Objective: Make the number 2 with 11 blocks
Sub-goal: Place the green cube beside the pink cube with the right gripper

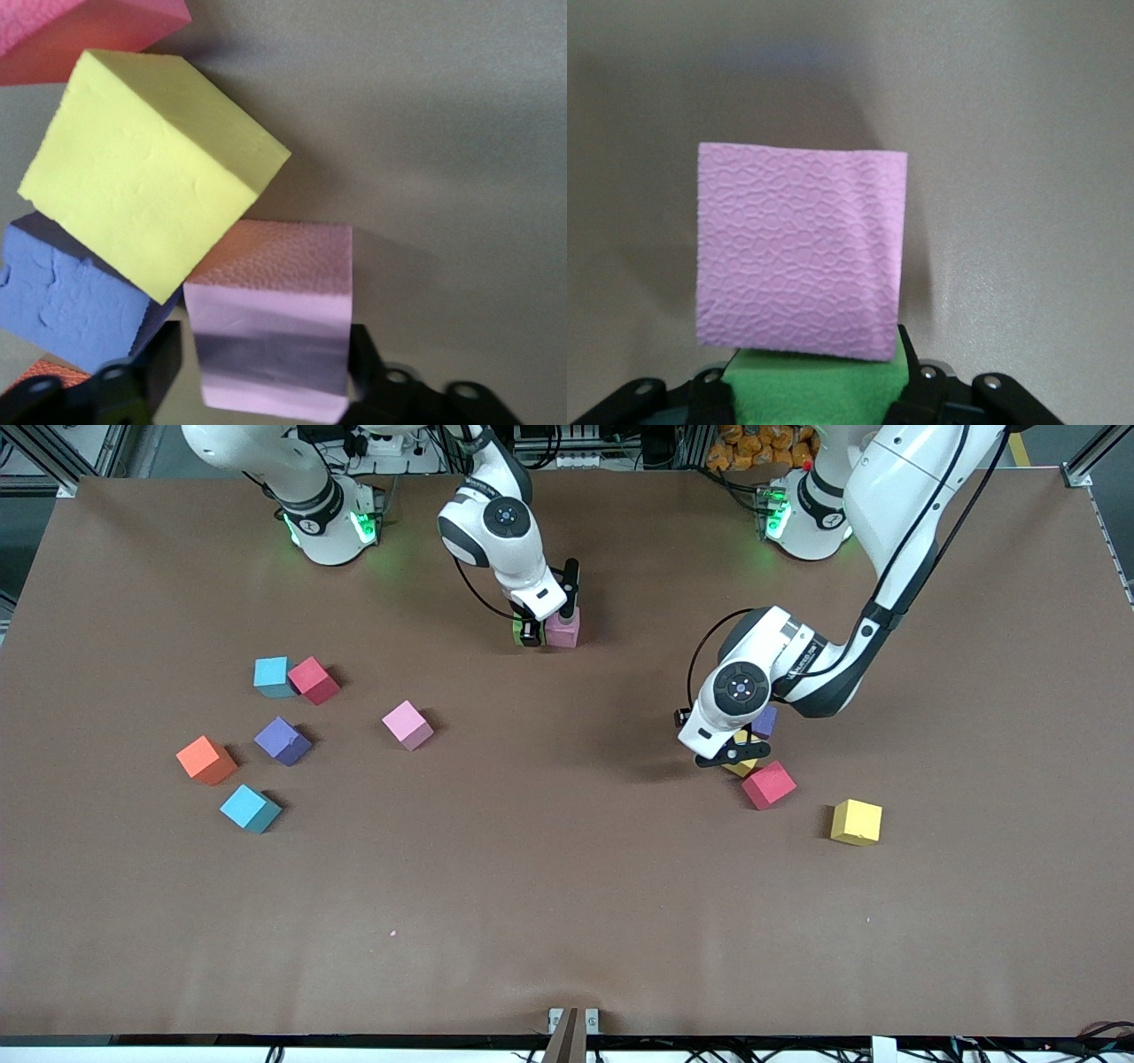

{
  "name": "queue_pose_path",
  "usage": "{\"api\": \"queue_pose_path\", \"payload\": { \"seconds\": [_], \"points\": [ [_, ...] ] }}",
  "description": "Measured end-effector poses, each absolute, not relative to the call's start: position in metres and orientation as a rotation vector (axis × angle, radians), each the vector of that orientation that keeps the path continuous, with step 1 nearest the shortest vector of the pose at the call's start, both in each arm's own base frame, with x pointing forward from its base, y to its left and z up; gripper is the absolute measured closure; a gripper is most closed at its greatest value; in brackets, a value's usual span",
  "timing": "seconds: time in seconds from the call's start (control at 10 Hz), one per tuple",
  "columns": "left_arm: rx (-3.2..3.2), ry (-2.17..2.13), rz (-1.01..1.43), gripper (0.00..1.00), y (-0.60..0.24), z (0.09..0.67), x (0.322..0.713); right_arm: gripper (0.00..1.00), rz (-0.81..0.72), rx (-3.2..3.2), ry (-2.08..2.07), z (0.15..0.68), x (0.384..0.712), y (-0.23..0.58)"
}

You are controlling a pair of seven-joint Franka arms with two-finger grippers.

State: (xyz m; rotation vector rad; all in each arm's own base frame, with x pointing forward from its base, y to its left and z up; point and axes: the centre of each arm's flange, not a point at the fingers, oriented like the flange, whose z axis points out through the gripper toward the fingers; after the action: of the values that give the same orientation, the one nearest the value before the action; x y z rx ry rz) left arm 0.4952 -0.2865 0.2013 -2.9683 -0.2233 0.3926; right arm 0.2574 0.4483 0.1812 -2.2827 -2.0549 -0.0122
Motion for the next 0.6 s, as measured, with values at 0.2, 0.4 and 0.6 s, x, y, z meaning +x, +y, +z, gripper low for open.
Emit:
{"api": "queue_pose_path", "payload": {
  "seconds": [0.2,0.4,0.6],
  "points": [
    [-2.972,-0.224,0.387,0.41,-0.287,0.203,0.496,0.17,-0.012,-2.282,-2.055,0.18,0.258,0.449],
    [-2.974,-0.226,0.381,0.46,-0.288,0.205,0.498,0.0,-0.014,-2.282,-2.054,0.181,0.258,0.45],
    [-2.973,-0.238,0.364,0.46,-0.287,0.214,0.501,0.0,-0.02,-2.281,-2.053,0.184,0.26,0.453]
  ]
}}
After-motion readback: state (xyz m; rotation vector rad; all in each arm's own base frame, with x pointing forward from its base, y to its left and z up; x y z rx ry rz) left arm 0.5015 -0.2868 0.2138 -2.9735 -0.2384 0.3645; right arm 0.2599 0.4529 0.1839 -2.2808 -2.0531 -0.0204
